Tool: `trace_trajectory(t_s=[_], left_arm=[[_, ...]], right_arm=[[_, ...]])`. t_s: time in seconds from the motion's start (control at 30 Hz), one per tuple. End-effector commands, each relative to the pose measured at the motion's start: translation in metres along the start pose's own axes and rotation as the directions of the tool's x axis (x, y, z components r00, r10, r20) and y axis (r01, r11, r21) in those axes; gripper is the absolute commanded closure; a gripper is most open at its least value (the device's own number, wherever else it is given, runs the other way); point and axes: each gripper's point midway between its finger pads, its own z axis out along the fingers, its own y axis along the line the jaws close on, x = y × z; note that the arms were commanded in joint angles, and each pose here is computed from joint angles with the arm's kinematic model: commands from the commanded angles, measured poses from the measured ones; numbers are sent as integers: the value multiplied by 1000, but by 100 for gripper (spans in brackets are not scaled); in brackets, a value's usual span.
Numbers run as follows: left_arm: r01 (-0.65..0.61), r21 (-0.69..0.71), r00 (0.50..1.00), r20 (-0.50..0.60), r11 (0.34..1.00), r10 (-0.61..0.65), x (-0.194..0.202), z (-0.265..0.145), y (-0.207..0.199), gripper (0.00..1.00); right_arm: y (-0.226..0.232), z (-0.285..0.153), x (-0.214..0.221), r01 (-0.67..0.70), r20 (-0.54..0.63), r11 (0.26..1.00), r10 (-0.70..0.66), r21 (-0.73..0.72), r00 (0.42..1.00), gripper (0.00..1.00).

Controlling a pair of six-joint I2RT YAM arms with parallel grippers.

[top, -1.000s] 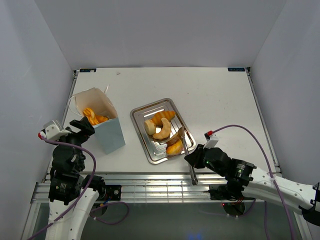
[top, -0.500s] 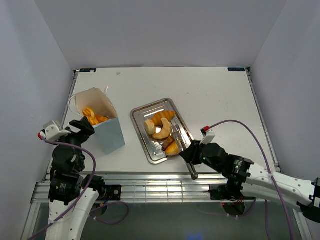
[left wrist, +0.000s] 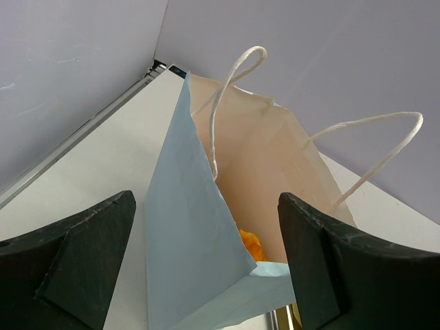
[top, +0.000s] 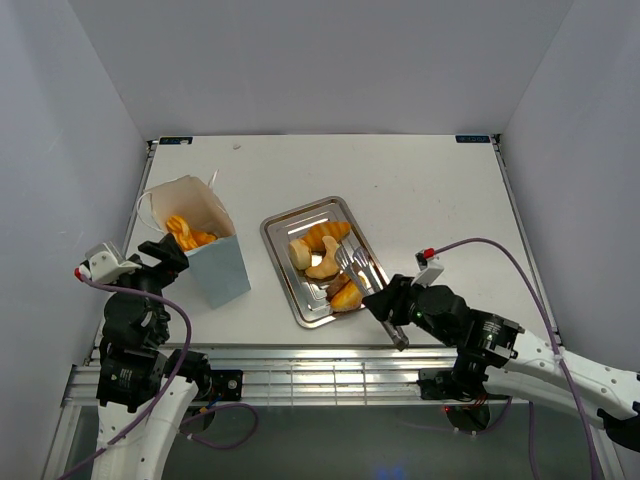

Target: Place the fake bread into the paper bag

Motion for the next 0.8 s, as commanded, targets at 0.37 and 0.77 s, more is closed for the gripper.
trace_trajectory(t_s=[0.37, 0.77], left_arm=[[4, 39, 1000, 4, 999, -4, -1, 0, -7, 5], [2, 46, 1000, 0, 999, -2, 0, 1, -9, 5]], right_arm=[[-35, -6, -2, -169, 78, 975, 159, 142, 984, 44], [-35, 2, -1, -171, 77, 969, 160, 178, 984, 43]])
